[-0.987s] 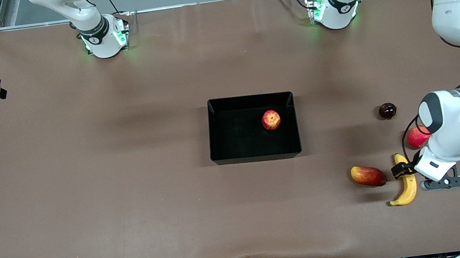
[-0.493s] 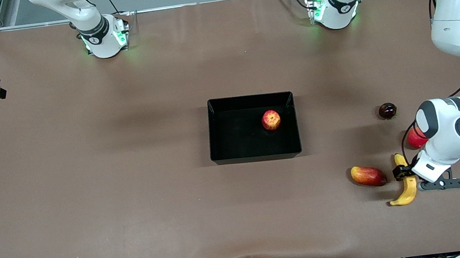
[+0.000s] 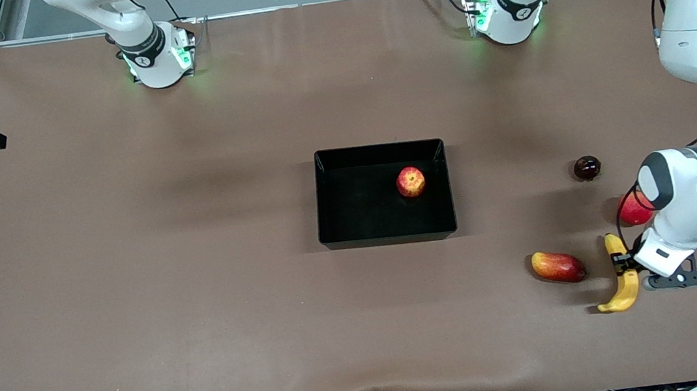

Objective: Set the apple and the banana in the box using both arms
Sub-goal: 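Lift the banana with the left gripper and carry it over the box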

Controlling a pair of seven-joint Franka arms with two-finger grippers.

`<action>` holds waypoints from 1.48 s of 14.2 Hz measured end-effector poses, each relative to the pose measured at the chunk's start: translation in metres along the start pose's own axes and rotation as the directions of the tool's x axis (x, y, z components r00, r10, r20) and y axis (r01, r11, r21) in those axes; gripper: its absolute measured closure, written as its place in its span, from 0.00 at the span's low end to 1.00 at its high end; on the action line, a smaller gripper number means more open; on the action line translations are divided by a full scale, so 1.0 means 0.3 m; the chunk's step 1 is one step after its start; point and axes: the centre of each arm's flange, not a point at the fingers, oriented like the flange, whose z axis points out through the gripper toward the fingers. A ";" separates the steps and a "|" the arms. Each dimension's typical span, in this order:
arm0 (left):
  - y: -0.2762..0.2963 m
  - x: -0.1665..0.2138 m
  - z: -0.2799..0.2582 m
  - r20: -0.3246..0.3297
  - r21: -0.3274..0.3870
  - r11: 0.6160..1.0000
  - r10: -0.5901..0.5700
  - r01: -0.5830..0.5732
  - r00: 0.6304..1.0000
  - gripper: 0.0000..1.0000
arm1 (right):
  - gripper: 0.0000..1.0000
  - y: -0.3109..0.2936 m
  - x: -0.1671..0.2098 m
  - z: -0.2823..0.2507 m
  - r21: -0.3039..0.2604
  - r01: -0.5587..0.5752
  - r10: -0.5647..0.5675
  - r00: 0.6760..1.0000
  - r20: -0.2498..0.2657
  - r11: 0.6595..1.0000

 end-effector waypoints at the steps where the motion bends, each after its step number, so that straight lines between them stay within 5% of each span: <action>1: 0.000 0.015 -0.038 0.003 0.004 1.000 0.002 -0.002 1.000 0.66 | 0.00 0.000 0.000 0.000 0.000 0.000 0.000 1.000 0.000 1.000; 5: 0.107 0.090 -0.350 0.031 -0.001 1.000 0.027 -0.027 0.999 0.66 | 0.00 0.000 0.001 0.000 0.000 0.001 -0.001 1.000 -0.001 1.000; 10: 0.463 0.078 -0.683 0.112 -0.042 0.997 -0.057 0.062 0.992 0.66 | 0.00 0.000 0.001 0.000 0.000 0.001 -0.001 1.000 -0.001 1.000; 15: 0.963 -0.050 -0.739 0.200 -0.077 0.983 -0.146 0.164 0.969 0.66 | 0.00 -0.002 0.002 -0.001 0.000 0.003 -0.003 1.000 -0.005 1.000; 21: 1.547 -0.352 -0.743 0.218 0.003 0.966 -0.251 0.257 0.943 0.66 | 0.00 0.001 0.002 -0.001 0.000 0.002 -0.002 1.000 -0.006 1.000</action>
